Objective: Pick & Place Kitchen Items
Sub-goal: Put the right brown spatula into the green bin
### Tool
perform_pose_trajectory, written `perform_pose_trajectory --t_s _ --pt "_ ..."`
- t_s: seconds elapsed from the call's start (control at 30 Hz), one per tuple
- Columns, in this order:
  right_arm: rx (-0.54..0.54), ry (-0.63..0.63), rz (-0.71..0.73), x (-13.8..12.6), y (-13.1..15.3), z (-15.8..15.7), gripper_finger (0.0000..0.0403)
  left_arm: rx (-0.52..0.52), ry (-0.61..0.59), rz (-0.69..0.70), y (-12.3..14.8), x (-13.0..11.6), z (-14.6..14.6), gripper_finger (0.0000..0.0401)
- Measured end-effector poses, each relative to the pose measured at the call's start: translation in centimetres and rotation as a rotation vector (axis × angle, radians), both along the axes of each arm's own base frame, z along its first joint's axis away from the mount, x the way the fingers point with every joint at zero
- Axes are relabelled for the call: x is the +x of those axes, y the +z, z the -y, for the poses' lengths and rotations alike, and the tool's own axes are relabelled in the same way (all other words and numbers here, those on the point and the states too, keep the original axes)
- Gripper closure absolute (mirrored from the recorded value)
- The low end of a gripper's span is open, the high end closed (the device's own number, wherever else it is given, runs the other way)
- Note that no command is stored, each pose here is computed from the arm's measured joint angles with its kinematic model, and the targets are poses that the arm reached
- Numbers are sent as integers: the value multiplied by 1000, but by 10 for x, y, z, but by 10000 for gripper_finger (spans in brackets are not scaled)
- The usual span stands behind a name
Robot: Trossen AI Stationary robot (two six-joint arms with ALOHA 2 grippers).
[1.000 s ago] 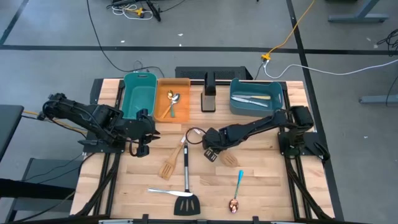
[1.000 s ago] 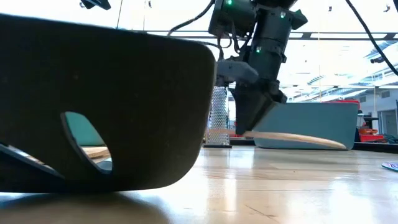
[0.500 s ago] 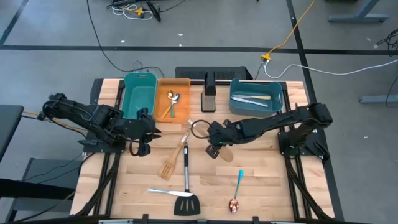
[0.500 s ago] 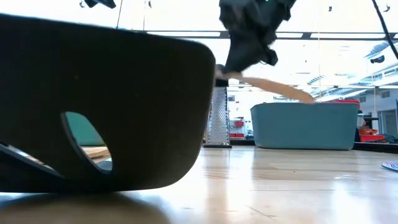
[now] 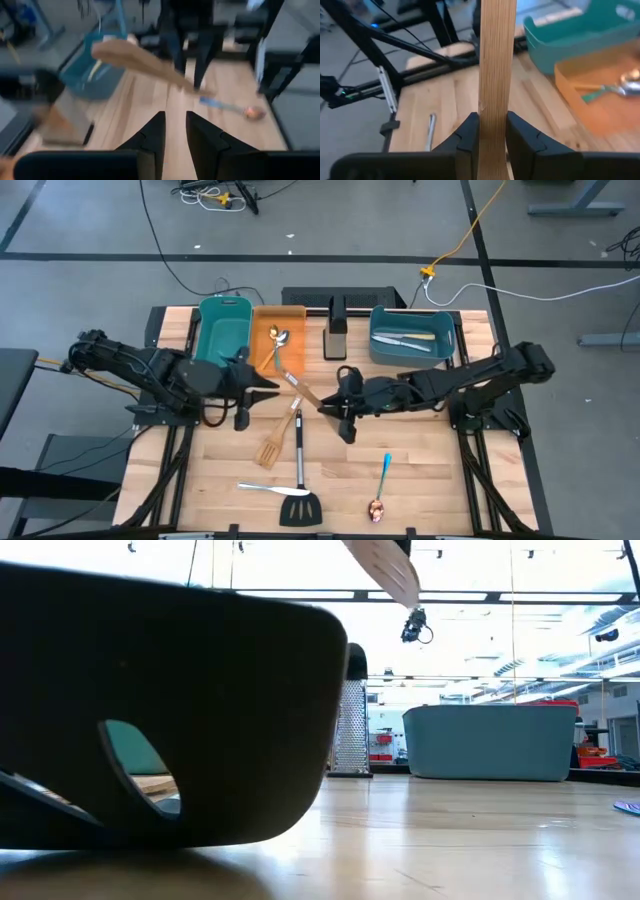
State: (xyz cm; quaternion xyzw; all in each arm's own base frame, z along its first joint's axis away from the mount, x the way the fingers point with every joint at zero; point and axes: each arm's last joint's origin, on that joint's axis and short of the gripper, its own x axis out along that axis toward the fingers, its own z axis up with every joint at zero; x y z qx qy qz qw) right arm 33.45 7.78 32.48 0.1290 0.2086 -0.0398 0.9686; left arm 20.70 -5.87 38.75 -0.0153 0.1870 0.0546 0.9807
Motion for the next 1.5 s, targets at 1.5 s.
perform_pose_trajectory --t_s 1.5 --pt "-153 152 390 8 38 -7 328 -5 -130 360 29 30 1 217"
